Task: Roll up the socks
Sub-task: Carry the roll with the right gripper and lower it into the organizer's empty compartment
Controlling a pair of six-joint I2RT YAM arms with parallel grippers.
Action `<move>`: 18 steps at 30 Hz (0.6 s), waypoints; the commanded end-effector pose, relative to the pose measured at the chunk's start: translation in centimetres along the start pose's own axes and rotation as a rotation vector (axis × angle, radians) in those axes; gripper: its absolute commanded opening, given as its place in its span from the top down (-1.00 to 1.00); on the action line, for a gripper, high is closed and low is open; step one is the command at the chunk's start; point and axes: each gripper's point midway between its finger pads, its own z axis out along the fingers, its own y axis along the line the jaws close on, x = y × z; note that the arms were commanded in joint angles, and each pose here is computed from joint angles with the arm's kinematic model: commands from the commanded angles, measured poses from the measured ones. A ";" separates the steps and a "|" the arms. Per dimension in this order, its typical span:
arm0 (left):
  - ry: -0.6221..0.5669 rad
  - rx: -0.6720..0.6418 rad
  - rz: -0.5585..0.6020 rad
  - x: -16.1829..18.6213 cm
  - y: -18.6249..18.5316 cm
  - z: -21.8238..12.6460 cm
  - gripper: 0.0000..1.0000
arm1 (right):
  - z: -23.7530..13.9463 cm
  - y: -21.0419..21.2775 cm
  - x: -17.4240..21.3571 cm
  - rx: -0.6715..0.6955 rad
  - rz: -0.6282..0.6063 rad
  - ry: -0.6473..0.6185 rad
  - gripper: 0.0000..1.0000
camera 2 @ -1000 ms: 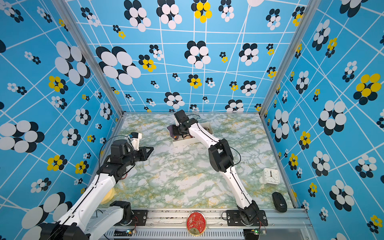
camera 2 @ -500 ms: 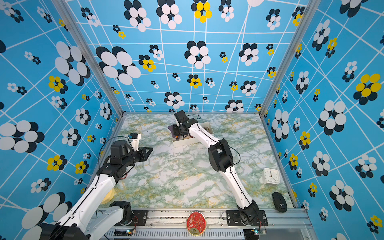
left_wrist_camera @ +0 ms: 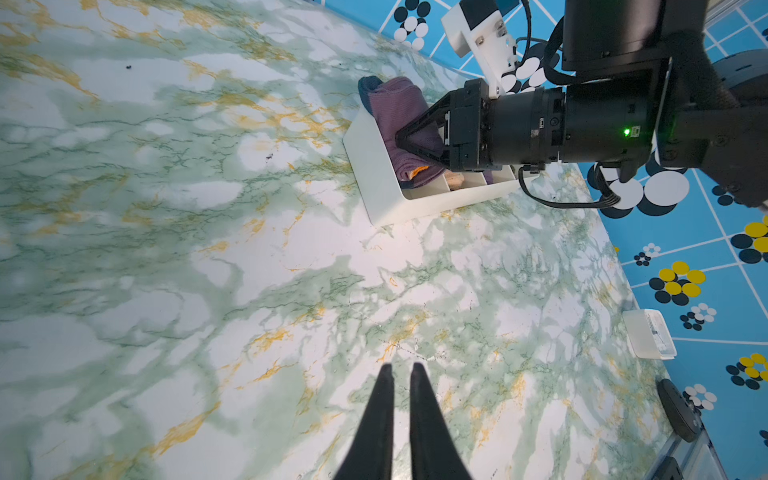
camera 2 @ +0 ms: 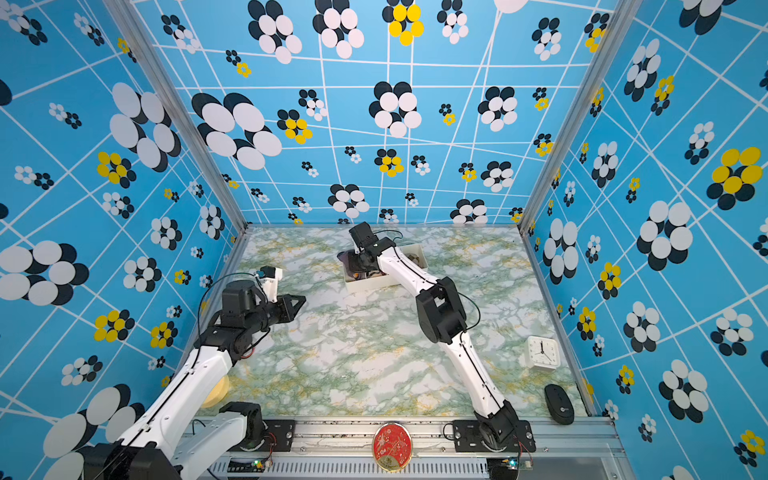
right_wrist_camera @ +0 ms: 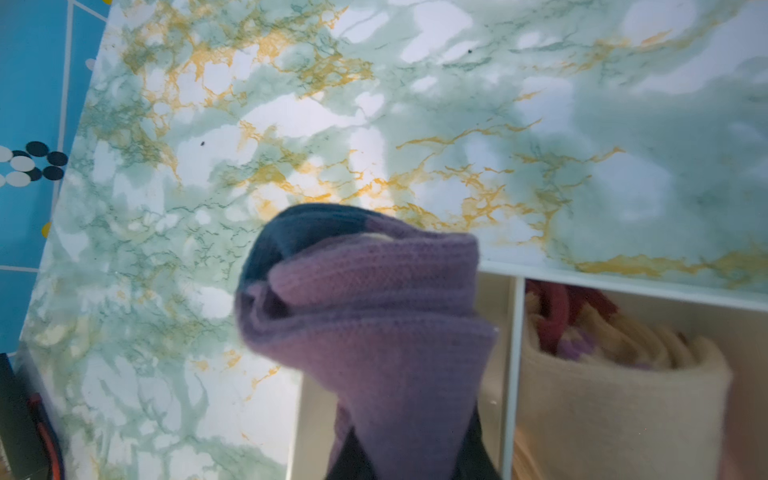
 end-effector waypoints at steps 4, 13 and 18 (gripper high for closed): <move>0.025 0.007 0.003 0.4 0.2 0.1 0.77 | -0.7 -3.6 3.4 0.130 0.018 0.108 1.00; 0.034 0.012 -0.001 0.6 0.1 0.1 0.77 | -1.0 -4.2 4.3 0.160 0.018 0.143 1.00; 0.035 0.015 -0.003 0.6 0.1 0.1 0.77 | -0.9 -4.4 4.8 0.172 0.001 0.167 1.00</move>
